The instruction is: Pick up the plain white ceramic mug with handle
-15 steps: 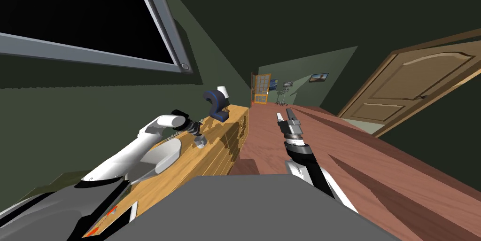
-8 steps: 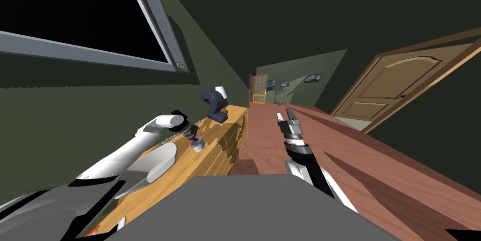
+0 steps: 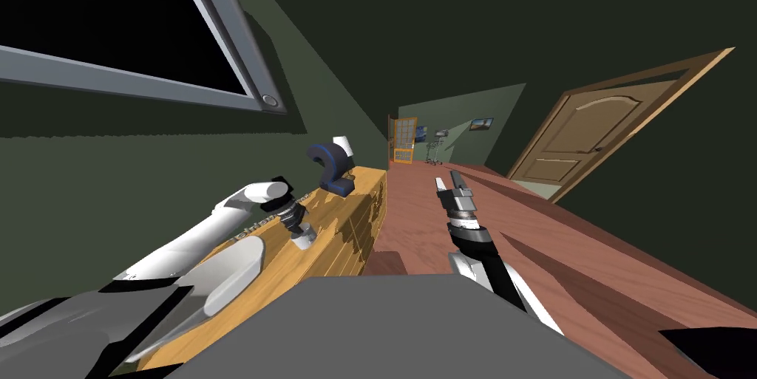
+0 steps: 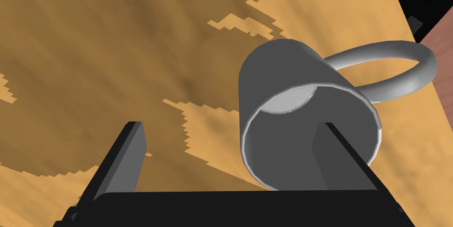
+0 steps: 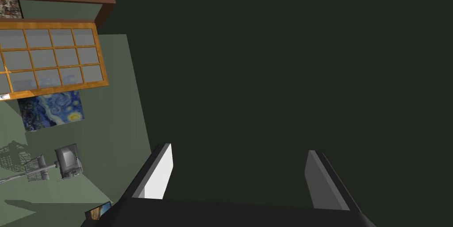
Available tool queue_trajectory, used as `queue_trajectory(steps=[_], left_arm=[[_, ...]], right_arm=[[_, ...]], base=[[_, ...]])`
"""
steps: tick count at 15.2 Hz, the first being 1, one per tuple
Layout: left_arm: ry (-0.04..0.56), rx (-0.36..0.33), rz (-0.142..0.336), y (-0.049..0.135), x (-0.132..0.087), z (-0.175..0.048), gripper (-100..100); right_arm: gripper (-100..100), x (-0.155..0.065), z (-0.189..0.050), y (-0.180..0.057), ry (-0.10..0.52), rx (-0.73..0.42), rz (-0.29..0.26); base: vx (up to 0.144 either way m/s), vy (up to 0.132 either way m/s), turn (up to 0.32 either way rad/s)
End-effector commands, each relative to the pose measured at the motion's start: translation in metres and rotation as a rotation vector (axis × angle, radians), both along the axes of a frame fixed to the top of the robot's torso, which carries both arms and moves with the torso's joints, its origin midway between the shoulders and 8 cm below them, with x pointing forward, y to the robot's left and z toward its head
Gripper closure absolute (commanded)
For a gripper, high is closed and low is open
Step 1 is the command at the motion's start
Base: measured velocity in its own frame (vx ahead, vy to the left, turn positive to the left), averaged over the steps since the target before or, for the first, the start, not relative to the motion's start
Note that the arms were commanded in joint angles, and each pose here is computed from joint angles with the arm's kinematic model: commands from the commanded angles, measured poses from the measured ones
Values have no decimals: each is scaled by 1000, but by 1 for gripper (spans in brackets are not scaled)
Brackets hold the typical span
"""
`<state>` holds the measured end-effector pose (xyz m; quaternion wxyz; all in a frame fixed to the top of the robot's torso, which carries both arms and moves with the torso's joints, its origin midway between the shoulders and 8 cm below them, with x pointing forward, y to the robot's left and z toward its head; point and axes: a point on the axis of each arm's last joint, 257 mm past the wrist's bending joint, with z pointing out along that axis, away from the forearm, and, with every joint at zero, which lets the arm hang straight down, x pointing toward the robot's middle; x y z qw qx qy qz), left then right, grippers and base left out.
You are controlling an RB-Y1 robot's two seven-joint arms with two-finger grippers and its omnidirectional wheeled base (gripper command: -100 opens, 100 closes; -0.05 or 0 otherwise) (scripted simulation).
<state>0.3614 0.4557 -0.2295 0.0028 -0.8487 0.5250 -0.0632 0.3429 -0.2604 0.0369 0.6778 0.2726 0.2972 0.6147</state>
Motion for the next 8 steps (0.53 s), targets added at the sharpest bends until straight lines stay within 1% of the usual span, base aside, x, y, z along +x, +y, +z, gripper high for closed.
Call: queue_trajectory(steps=[1, 3, 4, 5, 6, 7, 8], left_arm=[[71, -13, 18, 2, -18, -7, -100], [103, -19, 25, 2, -26, -9, -100], [79, -15, 19, 2, -18, -8, -100], [83, -17, 26, 3, -19, -22, -100], [83, -17, 26, 3, -19, -25, -100], [82, -17, 28, 4, -18, -32, -100], [86, -17, 27, 3, -19, -25, -100]], right_arm=[[0, 0, 0, 0, 0, 0, 0], [0, 0, 0, 0, 0, 0, 0], [0, 0, 0, 0, 0, 0, 0], [0, 0, 0, 0, 0, 0, 0], [0, 0, 0, 0, 0, 0, 0], [0, 0, 0, 0, 0, 0, 0], [0, 0, 0, 0, 0, 0, 0]], base=[[42, 3, -115], [30, 0, -82], [14, 0, -18], [-7, -2, -28], [-20, -5, -40], [-28, -9, -36], [-19, -7, -13]])
